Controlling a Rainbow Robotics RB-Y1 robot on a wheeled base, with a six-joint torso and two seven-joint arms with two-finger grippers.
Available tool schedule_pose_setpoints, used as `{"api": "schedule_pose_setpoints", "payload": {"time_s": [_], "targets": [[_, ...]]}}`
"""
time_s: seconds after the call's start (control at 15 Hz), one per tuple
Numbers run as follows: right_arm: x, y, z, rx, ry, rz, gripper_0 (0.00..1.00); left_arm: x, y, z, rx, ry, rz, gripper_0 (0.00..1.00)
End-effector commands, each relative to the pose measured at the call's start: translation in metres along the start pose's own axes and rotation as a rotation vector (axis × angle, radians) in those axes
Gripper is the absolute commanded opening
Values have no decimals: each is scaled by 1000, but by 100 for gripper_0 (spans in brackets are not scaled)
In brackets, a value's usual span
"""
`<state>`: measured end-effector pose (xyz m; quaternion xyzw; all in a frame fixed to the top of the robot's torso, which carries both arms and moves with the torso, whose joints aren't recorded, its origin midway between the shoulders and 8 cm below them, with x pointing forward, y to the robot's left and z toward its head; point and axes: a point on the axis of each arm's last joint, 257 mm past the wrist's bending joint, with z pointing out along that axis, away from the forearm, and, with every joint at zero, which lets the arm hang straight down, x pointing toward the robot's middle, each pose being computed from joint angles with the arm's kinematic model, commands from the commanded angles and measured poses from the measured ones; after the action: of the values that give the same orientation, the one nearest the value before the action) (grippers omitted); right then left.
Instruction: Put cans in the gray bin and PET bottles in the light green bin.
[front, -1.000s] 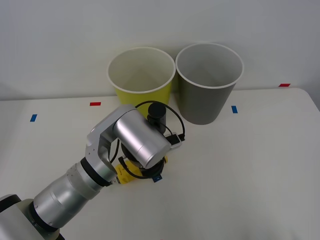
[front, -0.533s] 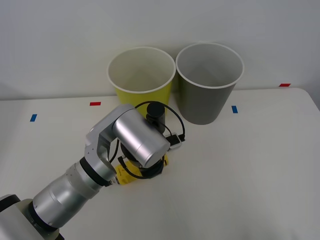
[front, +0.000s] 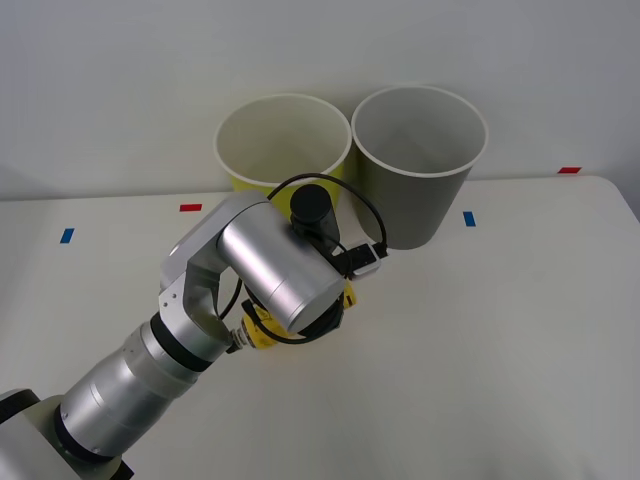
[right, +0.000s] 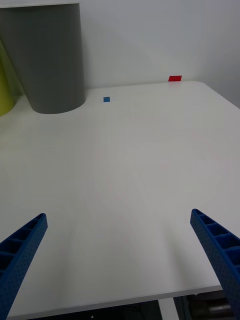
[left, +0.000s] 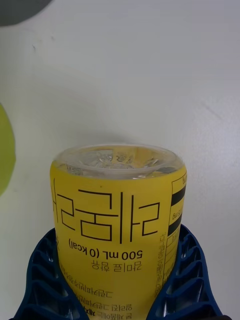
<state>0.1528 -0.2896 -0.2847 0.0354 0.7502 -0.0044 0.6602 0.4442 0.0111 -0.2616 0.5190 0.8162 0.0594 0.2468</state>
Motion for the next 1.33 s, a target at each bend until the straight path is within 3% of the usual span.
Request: {"api": "schedule_pose_setpoints", "payload": {"time_s": [0.07,0.4,0.73,1.0,1.13,1.33], "targets": [[0,0,0,0,0,0,100,-13,9,-21,-41,-63,-4,0],[0,0,0,0,0,0,100,-35,16,-60,-97,-177,-6,0],[0,0,0,0,0,0,100,-55,44,-123,-179,-341,-48,0],[0,0,0,0,0,0,100,-64,64,-177,-201,-479,-90,0],[0,0,0,0,0,0,100,-61,80,-212,-291,-542,-74,0],[0,0,0,0,0,0,100,-56,100,-249,-333,-620,-115,0]]}}
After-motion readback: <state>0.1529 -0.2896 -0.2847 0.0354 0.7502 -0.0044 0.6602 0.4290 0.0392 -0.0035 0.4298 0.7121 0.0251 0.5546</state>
